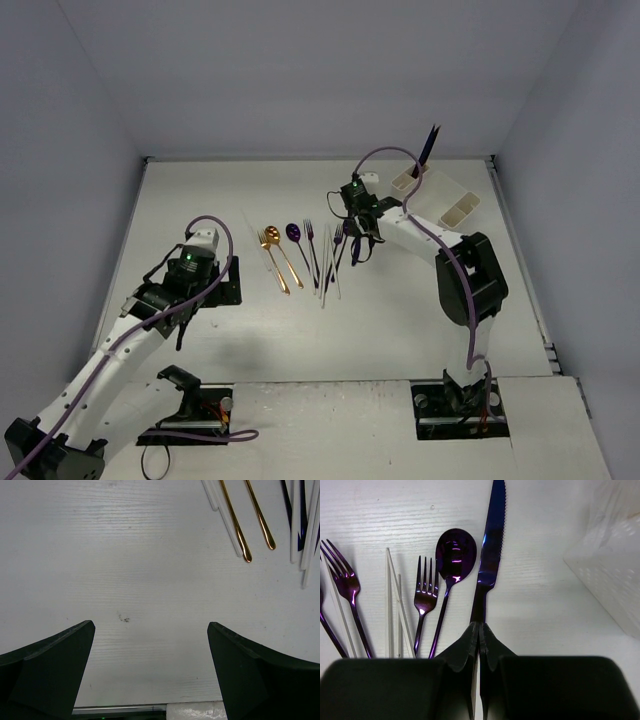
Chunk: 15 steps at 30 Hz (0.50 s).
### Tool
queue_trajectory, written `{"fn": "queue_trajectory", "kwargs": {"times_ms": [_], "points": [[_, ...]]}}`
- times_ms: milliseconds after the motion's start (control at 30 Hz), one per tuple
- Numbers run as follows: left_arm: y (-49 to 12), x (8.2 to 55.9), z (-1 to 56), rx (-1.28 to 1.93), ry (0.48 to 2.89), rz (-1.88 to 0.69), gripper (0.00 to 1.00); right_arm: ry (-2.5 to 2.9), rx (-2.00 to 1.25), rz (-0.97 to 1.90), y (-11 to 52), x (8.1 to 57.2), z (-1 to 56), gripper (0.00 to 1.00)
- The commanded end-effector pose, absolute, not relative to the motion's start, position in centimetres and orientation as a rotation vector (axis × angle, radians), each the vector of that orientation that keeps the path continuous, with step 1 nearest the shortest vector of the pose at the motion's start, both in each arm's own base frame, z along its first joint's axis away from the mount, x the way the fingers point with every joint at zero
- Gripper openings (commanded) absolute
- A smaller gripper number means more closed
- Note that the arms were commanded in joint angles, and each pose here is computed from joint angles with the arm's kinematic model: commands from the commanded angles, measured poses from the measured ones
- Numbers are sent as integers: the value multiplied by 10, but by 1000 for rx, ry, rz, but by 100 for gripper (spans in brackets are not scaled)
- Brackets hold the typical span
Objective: Sort the eating utensils into containers
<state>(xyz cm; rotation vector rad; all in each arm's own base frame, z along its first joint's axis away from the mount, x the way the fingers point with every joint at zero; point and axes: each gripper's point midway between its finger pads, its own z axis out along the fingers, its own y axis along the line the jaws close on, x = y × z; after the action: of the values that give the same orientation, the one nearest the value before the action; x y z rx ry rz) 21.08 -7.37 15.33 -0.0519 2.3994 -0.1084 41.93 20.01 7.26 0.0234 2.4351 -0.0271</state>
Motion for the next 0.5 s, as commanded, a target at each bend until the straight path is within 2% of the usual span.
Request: {"fn": "queue_trajectory", "kwargs": {"times_ms": [0,67,133,200,467], "points": [[-72,219,164,-61,2340,-107,95,2436,8,-8,206,417,71,0],[-71,219,165,-63,2335,-107,95,2430,53,-33,200,416,70,2],[-71,219,165,-63,2335,-105,95,2431,75,-38,200,416,68,13],[-71,219,165,-62,2335,-107,95,2431,88,-36,201,420,66,19],[-72,218,164,-56,2336,-110,95,2479,131,-22,201,432,41,28]]}}
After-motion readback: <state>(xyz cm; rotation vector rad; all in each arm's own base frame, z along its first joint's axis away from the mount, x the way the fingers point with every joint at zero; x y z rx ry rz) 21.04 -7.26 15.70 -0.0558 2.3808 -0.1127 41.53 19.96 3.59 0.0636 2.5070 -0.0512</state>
